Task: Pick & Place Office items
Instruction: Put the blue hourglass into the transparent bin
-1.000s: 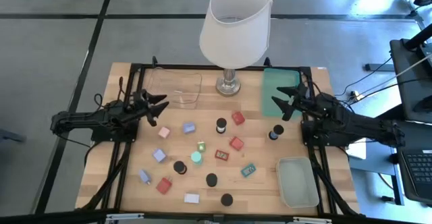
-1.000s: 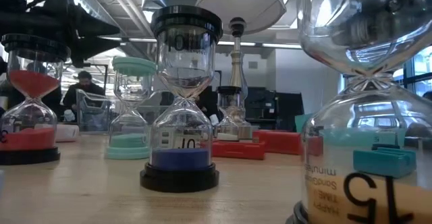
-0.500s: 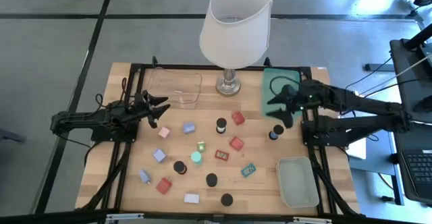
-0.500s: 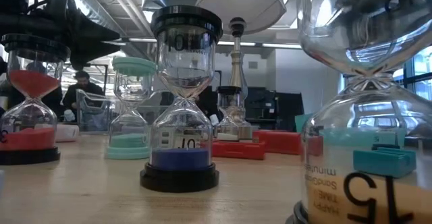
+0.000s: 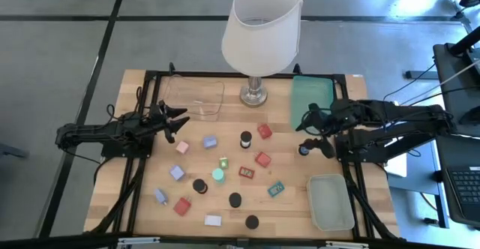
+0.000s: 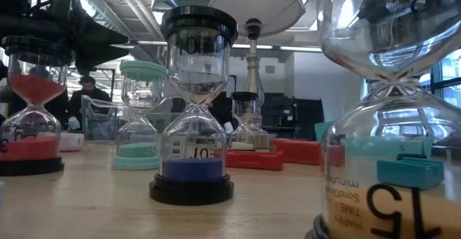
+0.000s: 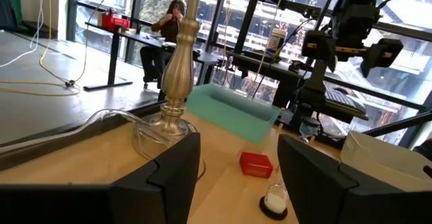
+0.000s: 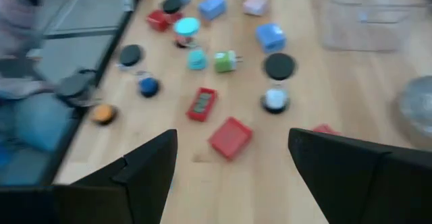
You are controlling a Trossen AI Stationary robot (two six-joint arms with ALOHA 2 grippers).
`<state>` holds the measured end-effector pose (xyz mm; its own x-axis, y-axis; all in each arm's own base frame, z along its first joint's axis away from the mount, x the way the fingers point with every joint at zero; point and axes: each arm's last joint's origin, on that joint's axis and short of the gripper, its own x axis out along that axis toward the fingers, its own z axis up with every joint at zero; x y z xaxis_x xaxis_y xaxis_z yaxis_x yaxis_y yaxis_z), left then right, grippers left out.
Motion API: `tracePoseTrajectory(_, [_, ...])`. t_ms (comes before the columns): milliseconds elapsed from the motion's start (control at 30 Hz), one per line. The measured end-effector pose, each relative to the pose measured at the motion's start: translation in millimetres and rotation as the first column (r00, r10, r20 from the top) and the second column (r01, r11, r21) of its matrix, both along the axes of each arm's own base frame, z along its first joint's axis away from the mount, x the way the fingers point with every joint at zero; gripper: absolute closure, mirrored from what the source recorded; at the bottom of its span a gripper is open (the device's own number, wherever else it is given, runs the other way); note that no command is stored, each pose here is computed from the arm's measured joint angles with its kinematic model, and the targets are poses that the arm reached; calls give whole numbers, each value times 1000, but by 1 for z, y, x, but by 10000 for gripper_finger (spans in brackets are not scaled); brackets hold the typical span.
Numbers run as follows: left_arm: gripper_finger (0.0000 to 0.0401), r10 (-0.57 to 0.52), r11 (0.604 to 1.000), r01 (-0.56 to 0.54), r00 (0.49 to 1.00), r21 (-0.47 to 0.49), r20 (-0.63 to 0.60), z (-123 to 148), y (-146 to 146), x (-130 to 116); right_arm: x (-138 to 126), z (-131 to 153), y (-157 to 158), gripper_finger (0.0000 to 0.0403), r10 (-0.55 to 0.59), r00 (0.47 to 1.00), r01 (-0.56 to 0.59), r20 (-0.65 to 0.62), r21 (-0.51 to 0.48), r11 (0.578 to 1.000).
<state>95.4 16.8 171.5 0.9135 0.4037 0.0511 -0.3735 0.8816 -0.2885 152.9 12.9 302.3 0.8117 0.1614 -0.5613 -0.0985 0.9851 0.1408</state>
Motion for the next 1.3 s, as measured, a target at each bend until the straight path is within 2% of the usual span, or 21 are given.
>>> tracePoseTrajectory(200, [205,0,1000,0,1000,0,0,0,0,0,10,-6,-2,97,-94,995,93,-35,-41,995])
tracePoseTrajectory(400, [205,2,1000,-1,1000,17,-9,0,0,0,25,-19,-1,50,-111,986,107,-125,-38,994])
tracePoseTrajectory(500, [205,2,1000,-2,1000,31,-16,0,0,0,27,-26,0,41,-101,977,94,-187,-44,995])
tracePoseTrajectory(700, [205,-20,997,23,999,69,-33,0,-1,0,18,-35,-1,47,-100,941,87,-324,-54,995])
tracePoseTrajectory(833, [205,-23,997,25,999,74,-35,0,-1,0,12,-40,-2,53,-153,906,135,-395,-74,988])
tracePoseTrajectory(933, [205,-23,997,25,999,74,-36,-1,-1,0,9,-42,-3,53,-193,884,165,-426,-103,981])
tracePoseTrajectory(1067, [205,-23,997,25,999,74,-36,-1,-1,0,7,-44,-3,53,-212,871,190,-443,-93,977])
tracePoseTrajectory(1300, [205,-21,995,25,999,97,-47,-1,-1,0,1,-71,-4,53,-248,816,235,-522,-91,968])
